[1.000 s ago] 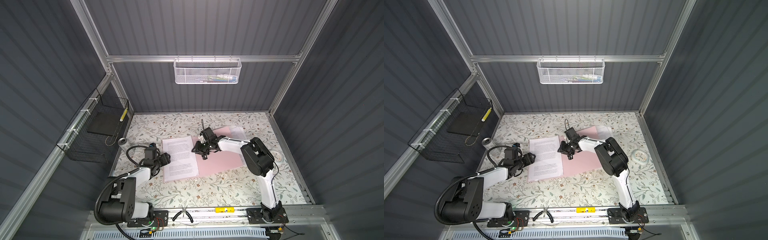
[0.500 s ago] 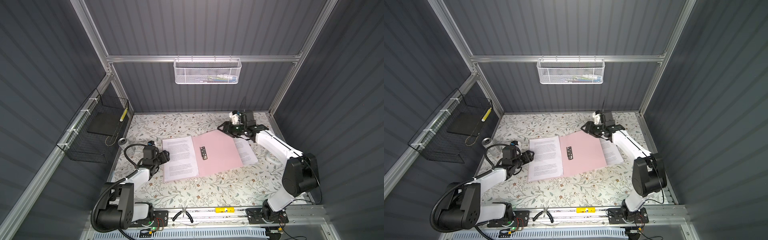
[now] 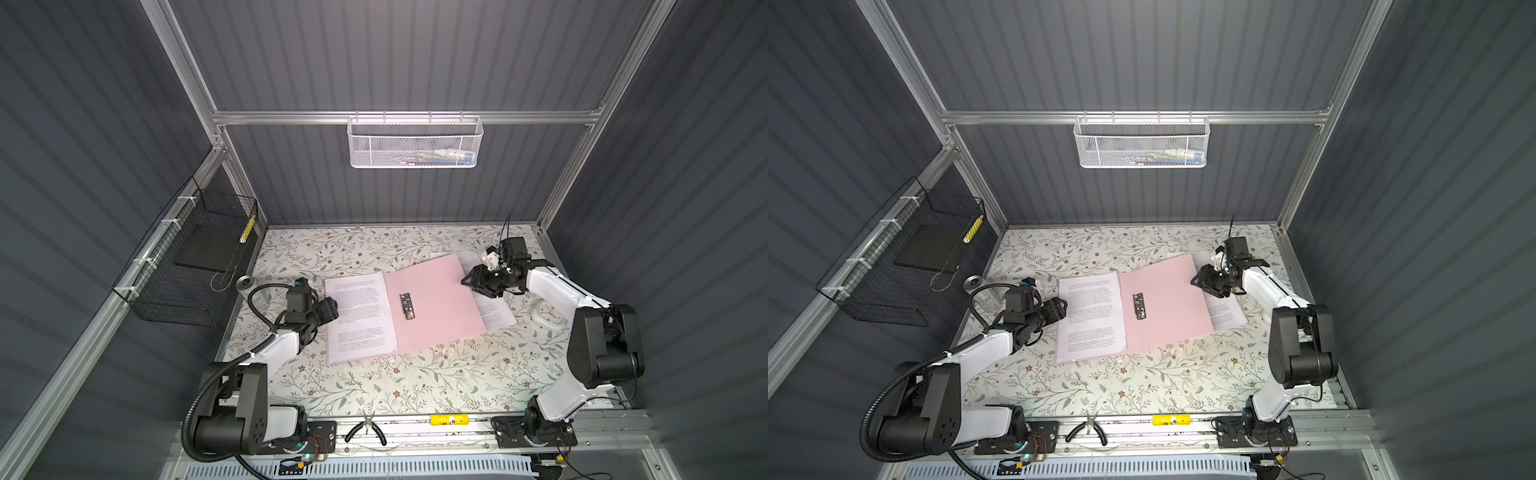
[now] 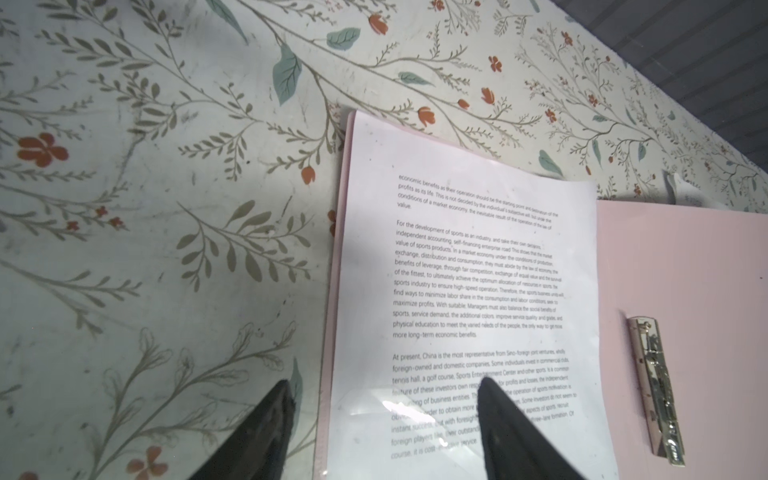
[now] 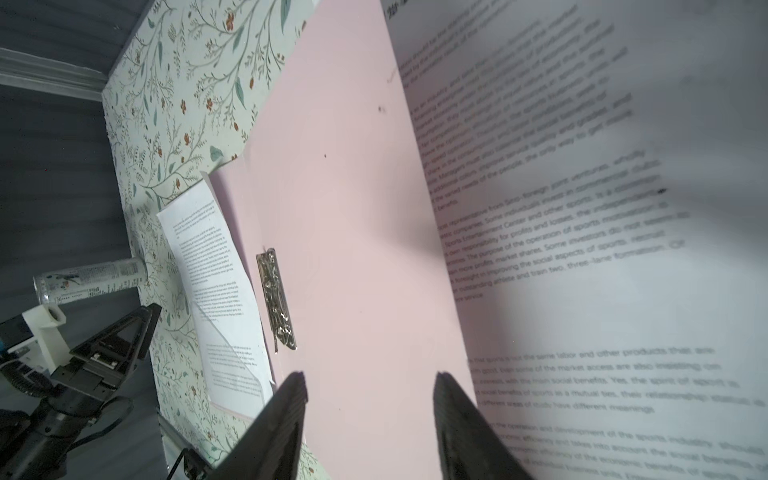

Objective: Put the files into the folder

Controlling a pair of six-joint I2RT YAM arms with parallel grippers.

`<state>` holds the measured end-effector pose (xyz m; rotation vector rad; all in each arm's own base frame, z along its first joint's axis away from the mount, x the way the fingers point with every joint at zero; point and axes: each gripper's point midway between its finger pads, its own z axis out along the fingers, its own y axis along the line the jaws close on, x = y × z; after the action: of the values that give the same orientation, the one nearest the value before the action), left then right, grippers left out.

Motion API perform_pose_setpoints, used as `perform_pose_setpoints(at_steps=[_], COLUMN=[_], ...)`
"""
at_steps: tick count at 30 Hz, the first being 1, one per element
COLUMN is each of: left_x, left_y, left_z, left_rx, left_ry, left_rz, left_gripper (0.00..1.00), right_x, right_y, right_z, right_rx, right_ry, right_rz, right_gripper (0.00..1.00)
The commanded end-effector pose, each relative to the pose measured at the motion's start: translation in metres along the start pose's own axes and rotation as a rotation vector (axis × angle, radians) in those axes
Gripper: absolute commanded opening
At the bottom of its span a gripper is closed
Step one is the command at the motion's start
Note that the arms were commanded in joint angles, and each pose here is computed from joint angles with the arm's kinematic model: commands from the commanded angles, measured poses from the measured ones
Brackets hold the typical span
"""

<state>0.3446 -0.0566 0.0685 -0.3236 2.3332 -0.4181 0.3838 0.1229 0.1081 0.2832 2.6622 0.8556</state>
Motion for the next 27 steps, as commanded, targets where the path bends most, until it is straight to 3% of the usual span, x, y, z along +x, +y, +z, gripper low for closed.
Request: perform_pose_setpoints(at_steps=[1, 12, 22, 27], left_x=[0.003, 0.007, 0.019, 0.017], left_y=[0.004, 0.003, -0.004, -0.038], left_z=[-0.002, 0.001, 0.004, 0.003], left_rx=[-0.019, -0.015, 0.054, 0.272], left_ry=[0.026, 0.05, 0.071, 0.063], left_rz=[0.008, 0.006, -0.014, -0.042], left_gripper=[0.71, 0.72, 0.72, 0.48], right_x=[0.001, 0.027, 0.041, 0.045], right_y=[0.012, -0.02, -0.036, -0.036], right_z=[0.004, 0.06, 0.078, 0.08], right_rx=[-0.076, -0.066, -0.049, -0.063], right_ry=[0.001, 0.127, 0.158, 0.161], right_rz=[-0.015, 0.078, 0.131, 0.14], right_gripper=[0.48, 0.41, 0.38, 0.38])
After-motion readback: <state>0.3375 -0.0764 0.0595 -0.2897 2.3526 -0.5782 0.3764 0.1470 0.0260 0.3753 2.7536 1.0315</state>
